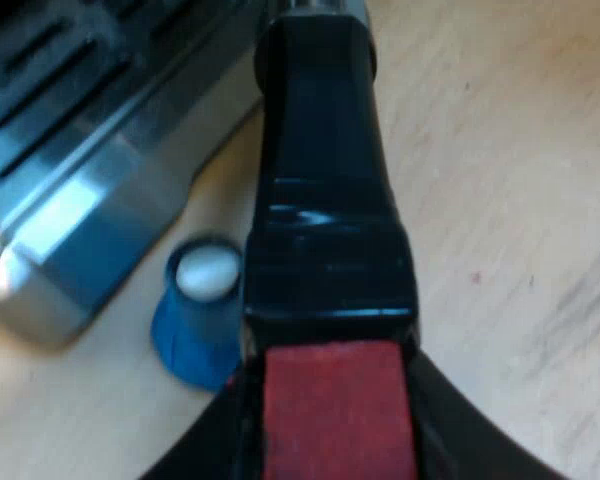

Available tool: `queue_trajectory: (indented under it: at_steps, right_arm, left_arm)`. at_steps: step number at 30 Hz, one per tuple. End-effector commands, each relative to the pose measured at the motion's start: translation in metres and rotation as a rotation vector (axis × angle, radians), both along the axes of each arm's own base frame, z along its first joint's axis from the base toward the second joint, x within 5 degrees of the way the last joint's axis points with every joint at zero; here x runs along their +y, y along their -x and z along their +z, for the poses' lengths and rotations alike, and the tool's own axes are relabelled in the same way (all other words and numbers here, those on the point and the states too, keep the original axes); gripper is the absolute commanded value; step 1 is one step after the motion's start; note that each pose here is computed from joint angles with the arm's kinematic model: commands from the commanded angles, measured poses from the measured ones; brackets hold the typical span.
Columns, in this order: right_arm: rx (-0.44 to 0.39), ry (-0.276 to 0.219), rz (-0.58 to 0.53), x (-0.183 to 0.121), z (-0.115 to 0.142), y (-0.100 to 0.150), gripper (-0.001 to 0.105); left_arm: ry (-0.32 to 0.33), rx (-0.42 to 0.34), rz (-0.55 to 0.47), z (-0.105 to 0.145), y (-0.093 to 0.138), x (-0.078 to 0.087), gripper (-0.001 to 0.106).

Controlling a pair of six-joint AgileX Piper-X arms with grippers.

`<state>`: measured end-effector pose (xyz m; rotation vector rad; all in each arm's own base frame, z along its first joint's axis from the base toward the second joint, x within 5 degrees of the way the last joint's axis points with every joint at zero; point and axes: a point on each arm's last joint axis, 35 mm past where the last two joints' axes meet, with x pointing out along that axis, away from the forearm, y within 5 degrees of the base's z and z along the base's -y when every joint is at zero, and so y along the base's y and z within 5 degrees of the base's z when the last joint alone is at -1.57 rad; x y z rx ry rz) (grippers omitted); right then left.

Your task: Put the handle in the coffee machine

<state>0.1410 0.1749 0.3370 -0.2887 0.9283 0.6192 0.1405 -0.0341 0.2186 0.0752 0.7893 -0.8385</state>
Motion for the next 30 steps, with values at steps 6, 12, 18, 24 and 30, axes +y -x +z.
queue_trajectory:
  at_steps: [6, 12, 18, 24, 30]
  right_arm:
    - [0.008, -0.044, 0.065, 0.007, 0.005, 0.009, 0.077]
    - [-0.192, -0.017, 0.051, 0.027, 0.012, 0.031, 0.077]
    - [-0.294, -0.017, 0.045, 0.044, 0.012, 0.054, 0.077]
    - [-0.406, 0.034, 0.012, 0.064, 0.0, 0.072, 0.077]
    - [-0.455, -0.005, -0.006, 0.09, -0.021, 0.074, 0.077]
  left_arm:
    - [-0.017, -0.077, 0.021, 0.027, -0.001, 0.017, 0.0]
    - [0.015, -0.011, -0.035, 0.026, 0.008, 0.016, 0.0]
    - [0.035, 0.02, -0.047, 0.026, 0.011, 0.016, 0.0]
    - [0.052, -0.027, 0.031, 0.029, 0.007, 0.029, 0.0]
    - [-0.011, -0.12, 0.081, 0.029, 0.007, 0.048, 0.0]
